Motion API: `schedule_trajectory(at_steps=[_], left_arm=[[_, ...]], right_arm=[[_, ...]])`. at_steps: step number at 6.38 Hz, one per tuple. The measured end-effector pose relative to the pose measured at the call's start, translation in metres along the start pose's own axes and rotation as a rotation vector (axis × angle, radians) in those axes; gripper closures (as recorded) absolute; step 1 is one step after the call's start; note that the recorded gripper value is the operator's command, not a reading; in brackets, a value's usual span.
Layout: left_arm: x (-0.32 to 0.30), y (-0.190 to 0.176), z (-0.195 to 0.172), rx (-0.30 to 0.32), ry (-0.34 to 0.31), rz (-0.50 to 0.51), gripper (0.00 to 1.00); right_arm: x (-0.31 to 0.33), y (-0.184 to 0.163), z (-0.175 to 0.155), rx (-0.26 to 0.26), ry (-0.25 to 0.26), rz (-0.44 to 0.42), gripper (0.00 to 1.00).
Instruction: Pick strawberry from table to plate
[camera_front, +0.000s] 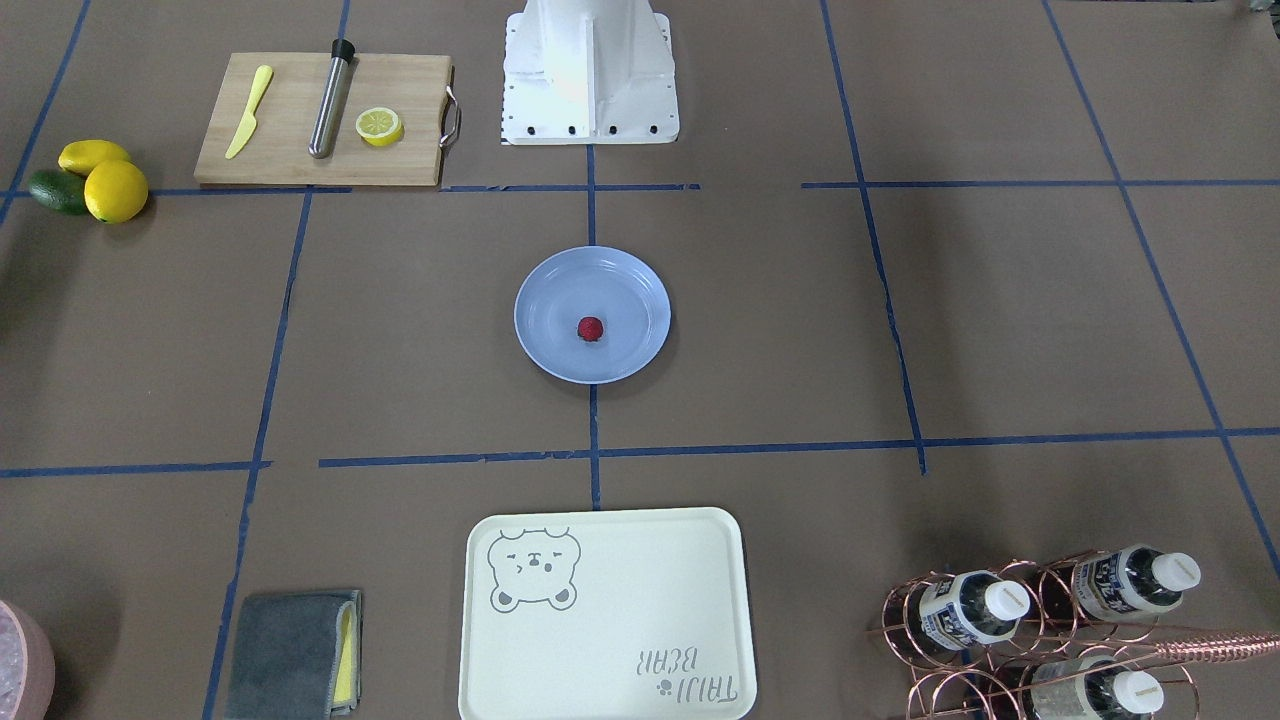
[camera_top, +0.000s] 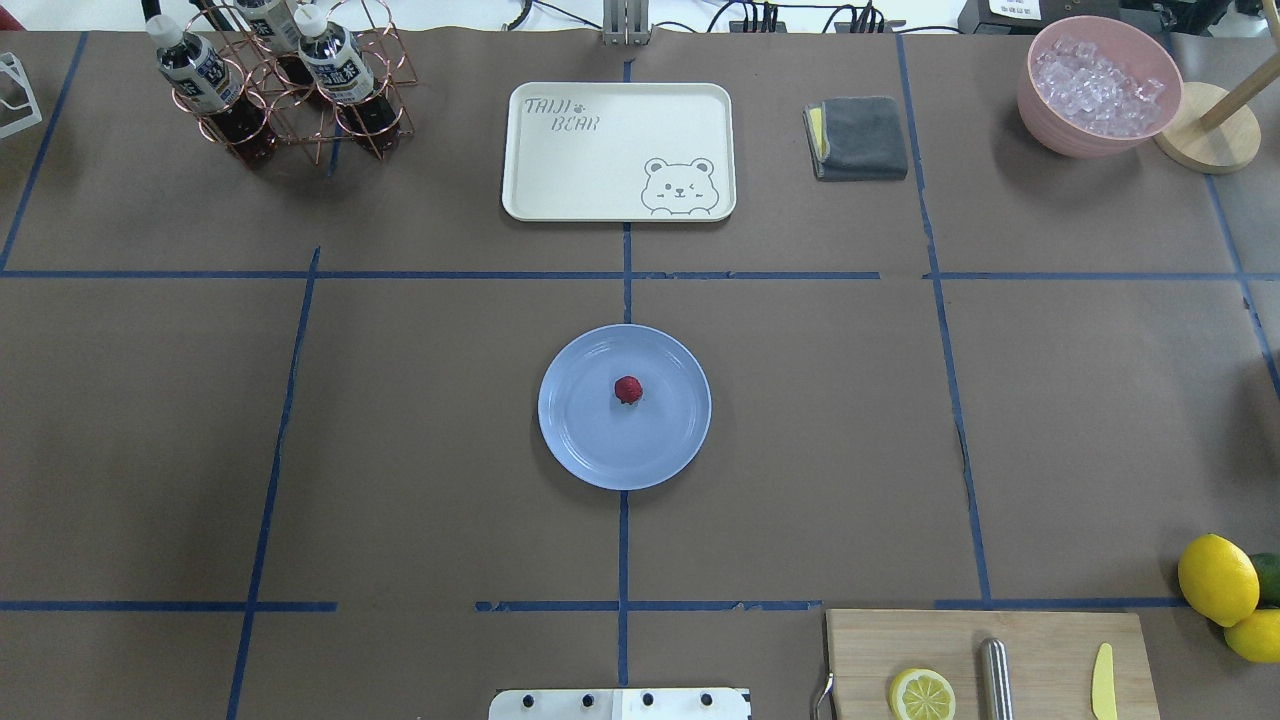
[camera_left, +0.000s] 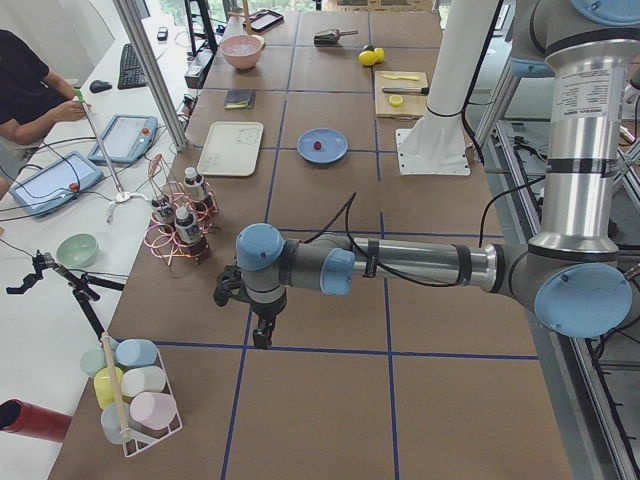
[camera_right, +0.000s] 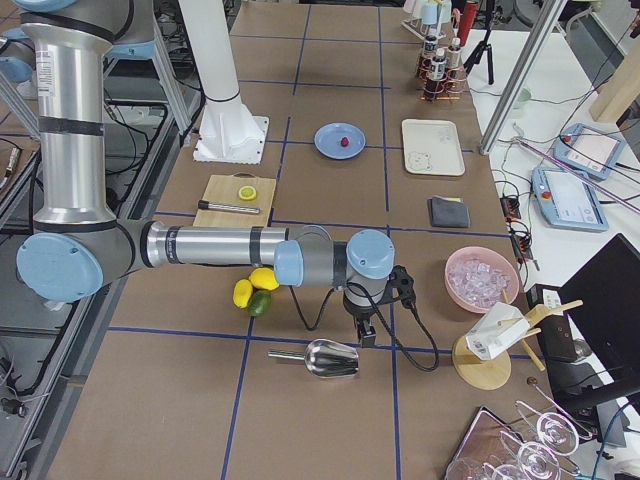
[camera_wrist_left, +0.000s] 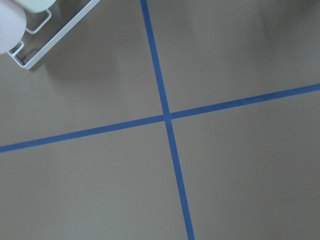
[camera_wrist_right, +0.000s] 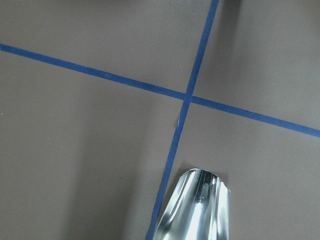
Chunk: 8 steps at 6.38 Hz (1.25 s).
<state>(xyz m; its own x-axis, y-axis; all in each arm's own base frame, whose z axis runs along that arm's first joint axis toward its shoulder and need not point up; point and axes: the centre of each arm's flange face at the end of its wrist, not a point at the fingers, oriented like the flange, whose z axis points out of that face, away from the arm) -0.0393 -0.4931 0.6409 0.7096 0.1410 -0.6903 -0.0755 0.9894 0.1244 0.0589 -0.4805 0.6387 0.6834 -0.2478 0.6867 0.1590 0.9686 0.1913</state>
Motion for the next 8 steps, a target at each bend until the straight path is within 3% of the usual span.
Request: schedule_trajectory(at_steps=[3, 8], left_arm=[[-0.028, 0.014, -0.018, 0.002, 0.047, -0.11, 0.0], [-0.028, 0.011, -0.025, 0.014, 0.049, -0.113, 0.0]], right_arm=[[0.007, 0.007, -0.011, 0.036, -0.084, 0.087, 0.0], [0.014, 0.01, -0.018, 0.055, -0.077, 0.1, 0.0]])
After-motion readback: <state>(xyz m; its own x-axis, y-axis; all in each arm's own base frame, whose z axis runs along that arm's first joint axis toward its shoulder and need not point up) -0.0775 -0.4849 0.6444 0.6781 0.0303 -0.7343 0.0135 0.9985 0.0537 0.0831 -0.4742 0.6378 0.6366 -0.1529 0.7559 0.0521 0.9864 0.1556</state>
